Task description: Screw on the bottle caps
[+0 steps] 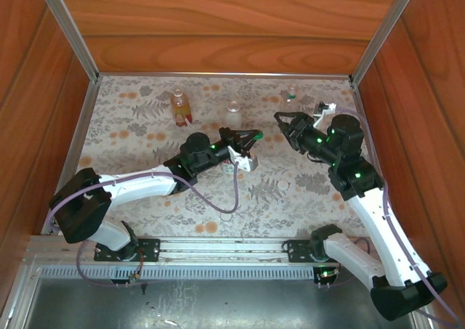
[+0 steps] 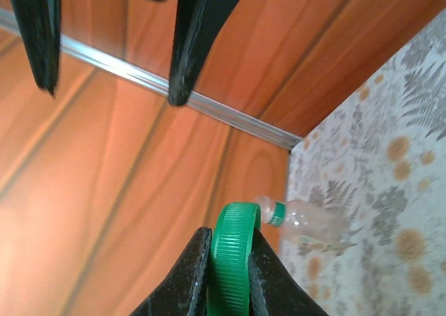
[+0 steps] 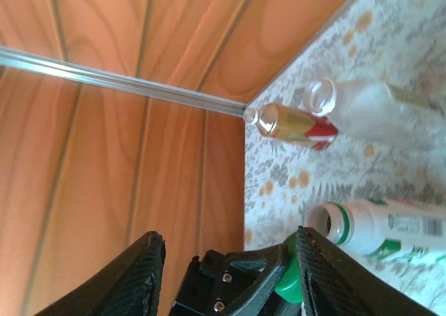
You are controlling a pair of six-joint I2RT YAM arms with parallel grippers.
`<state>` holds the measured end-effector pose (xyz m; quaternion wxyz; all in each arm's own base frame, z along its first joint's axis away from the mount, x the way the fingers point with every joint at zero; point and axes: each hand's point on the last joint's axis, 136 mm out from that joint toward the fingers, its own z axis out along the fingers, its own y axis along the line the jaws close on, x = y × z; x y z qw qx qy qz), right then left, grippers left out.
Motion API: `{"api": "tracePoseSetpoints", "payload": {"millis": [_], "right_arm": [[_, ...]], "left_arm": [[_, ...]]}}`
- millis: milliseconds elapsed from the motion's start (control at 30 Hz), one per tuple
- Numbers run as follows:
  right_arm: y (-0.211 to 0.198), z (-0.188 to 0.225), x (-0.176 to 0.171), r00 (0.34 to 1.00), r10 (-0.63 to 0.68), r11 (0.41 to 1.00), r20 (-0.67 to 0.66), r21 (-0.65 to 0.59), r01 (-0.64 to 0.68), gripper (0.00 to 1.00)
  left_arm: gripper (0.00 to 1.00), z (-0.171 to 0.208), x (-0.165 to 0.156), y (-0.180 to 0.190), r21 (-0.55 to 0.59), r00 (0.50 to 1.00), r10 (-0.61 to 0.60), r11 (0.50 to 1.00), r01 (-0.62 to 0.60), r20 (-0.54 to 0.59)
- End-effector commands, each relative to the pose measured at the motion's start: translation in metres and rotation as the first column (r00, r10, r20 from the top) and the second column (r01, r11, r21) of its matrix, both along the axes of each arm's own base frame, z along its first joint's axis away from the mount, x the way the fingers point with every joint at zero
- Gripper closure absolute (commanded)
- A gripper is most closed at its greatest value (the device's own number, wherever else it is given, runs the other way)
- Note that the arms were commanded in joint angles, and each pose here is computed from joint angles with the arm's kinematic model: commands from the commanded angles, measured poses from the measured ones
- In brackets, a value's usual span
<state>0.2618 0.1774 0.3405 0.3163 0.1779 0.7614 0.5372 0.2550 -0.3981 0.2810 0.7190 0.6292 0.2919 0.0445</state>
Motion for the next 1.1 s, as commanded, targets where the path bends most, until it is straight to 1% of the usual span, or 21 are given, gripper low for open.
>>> {"api": "tracePoseSetpoints", "payload": {"millis": [0, 133, 300, 433, 633, 700, 1067], "right_arm": [[0.011, -0.009, -0.008, 0.983, 0.132, 0.981, -0.125, 0.159, -0.111, 0.5], [0.01, -0.024, -0.002, 0.969, 0.169, 0.964, -0.181, 0.236, -0.124, 0.56], [0.011, -0.043, 0.002, 0.951, 0.195, 0.951, -0.242, 0.286, -0.122, 0.56], [0.016, -0.046, 0.004, 0.936, 0.242, 0.932, -0.254, 0.329, -0.152, 0.57], [0.02, -0.045, 0.006, 0.922, 0.293, 0.904, -0.252, 0.387, -0.182, 0.67], [0.02, -0.044, 0.006, 0.92, 0.302, 0.897, -0.252, 0.403, -0.184, 0.72], [0.017, -0.044, 0.006, 0.924, 0.288, 0.901, -0.25, 0.398, -0.173, 0.89]], "left_arm": [[0.98, 0.008, 0.005, -0.007, 0.093, 0.974, 0.047, 0.993, -0.069, 0.219], [0.98, 0.011, 0.002, -0.012, 0.107, 0.965, 0.048, 0.991, -0.078, 0.259], [0.99, 0.015, -0.003, -0.019, 0.109, 0.959, 0.034, 0.992, -0.067, 0.283], [0.99, 0.016, -0.004, -0.026, 0.108, 0.959, 0.025, 0.993, -0.058, 0.284], [0.99, 0.015, 0.0, -0.033, 0.114, 0.957, 0.028, 0.991, -0.064, 0.289], [0.99, 0.012, 0.0, -0.034, 0.12, 0.957, 0.024, 0.991, -0.061, 0.29], [0.99, 0.005, 0.001, -0.034, 0.131, 0.96, 0.024, 0.989, -0.063, 0.277]]}}
